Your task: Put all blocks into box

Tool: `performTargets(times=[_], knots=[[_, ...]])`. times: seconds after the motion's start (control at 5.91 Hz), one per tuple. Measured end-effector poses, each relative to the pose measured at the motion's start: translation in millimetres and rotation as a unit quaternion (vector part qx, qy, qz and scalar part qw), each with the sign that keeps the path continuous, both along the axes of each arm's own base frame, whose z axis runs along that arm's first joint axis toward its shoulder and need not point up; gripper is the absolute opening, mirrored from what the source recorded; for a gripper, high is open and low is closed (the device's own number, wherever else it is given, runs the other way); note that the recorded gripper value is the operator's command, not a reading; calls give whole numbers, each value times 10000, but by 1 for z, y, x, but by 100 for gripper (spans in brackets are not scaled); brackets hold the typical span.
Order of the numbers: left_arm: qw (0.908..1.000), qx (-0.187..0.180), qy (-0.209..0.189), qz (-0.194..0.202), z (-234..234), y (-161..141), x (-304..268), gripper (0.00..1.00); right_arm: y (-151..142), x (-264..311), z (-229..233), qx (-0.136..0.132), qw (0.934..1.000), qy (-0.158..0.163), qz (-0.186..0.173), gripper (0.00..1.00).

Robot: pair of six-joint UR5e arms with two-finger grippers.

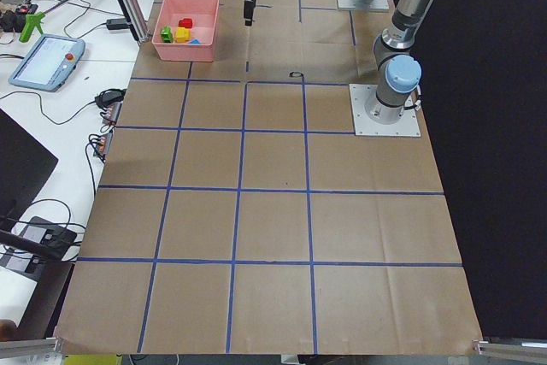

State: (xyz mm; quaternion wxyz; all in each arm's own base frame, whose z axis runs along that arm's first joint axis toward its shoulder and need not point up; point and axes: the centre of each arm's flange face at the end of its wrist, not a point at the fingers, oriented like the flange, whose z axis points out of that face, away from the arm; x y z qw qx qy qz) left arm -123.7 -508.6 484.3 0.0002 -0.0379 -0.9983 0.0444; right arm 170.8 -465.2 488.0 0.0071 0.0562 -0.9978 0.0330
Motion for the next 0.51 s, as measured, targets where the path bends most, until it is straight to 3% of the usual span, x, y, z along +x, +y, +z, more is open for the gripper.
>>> performTargets(times=[0.51], knots=[[10000,9,0,0,-1,1,0,100,-4,1,14,-145,9999,-38,-14,100]])
